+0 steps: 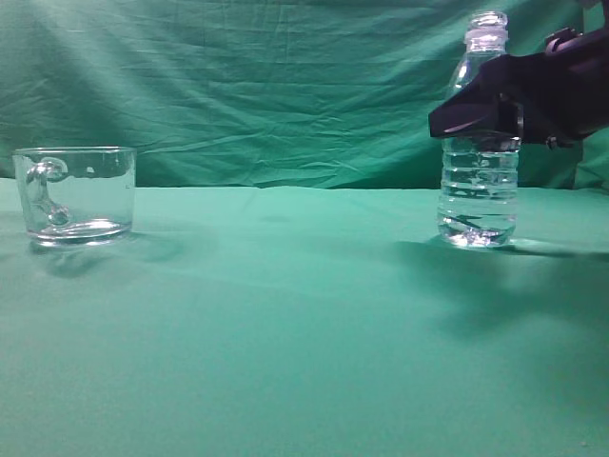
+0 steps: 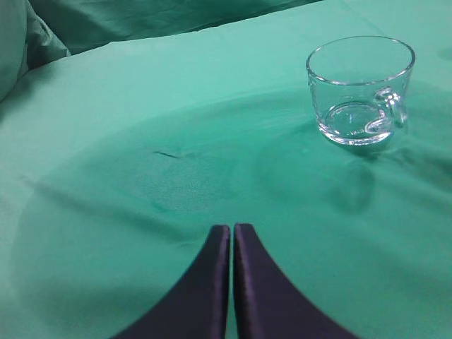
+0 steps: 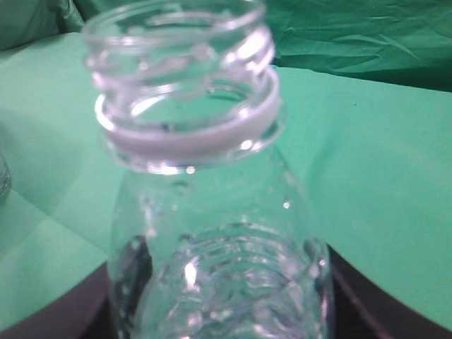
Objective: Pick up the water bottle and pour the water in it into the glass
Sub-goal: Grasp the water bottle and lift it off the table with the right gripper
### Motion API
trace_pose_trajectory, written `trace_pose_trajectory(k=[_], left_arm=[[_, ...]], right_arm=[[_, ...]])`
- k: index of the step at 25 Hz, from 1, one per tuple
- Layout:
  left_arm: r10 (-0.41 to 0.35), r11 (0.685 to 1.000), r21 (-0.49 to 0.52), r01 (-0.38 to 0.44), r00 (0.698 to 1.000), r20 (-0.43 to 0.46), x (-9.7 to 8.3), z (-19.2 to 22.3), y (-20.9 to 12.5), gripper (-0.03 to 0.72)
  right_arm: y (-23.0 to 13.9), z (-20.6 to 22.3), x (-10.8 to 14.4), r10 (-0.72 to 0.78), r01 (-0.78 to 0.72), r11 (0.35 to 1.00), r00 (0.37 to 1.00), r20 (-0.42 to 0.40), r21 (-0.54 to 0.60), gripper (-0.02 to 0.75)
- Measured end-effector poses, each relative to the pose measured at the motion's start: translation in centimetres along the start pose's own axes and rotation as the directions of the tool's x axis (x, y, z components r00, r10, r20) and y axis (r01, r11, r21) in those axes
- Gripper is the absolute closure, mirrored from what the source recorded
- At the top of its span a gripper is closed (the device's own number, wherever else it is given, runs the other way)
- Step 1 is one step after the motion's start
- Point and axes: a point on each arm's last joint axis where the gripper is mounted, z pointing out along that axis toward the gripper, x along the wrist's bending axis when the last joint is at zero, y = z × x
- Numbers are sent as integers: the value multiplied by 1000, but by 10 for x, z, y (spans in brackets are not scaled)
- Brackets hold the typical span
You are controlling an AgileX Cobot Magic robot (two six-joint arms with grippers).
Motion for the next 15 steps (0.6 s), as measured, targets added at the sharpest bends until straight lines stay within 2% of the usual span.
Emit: trace_pose_trajectory(k=[11,12,15], left_arm=[[0,1000,0,0,1000,0,0,0,0,688],[0,1000,0,0,1000,0,0,0,0,688],[0,1000,0,0,1000,0,0,0,0,688]], right_arm=[[0,0,0,-6,6,1000,1000,-2,1,307],[0,0,0,-6,6,1000,1000,-2,1,350],[0,0,0,-6,6,1000,1000,-2,1,332]])
